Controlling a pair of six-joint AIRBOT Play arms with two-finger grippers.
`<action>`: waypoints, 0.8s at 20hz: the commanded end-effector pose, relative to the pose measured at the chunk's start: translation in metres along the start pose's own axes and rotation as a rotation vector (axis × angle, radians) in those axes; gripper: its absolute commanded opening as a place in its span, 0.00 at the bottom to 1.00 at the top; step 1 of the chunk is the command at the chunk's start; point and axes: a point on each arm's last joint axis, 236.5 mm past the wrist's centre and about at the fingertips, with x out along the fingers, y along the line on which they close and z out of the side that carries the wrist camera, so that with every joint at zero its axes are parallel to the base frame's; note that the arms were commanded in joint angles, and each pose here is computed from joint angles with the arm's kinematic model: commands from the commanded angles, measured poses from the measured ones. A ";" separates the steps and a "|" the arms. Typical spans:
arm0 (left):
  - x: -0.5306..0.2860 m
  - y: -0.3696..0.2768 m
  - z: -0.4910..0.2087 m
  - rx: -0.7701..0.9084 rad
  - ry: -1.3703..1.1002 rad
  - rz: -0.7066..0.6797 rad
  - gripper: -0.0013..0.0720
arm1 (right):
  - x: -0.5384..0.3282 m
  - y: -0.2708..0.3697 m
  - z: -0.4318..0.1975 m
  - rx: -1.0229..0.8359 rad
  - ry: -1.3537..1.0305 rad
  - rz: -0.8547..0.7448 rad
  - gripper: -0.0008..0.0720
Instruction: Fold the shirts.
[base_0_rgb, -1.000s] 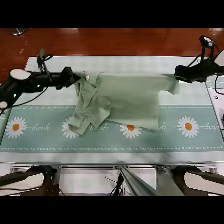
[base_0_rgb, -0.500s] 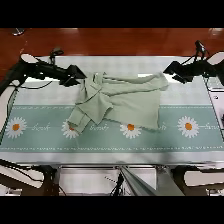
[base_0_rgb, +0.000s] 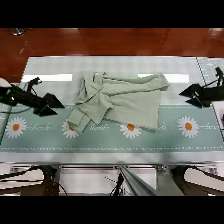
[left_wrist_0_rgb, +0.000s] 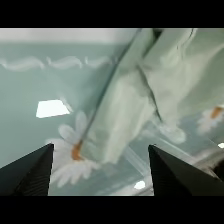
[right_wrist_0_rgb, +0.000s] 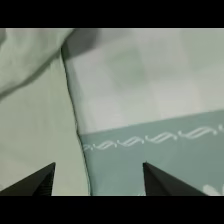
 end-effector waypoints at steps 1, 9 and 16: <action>0.037 -0.005 -0.032 -0.056 -0.021 -0.150 0.98 | 0.016 0.007 -0.057 0.048 0.047 0.134 0.87; 0.077 -0.021 -0.031 0.032 -0.020 -0.085 0.98 | 0.017 0.009 -0.081 0.041 0.090 0.145 0.87; 0.086 -0.049 -0.034 0.145 0.020 -0.091 0.06 | 0.036 -0.007 -0.114 -0.025 0.221 -0.047 0.87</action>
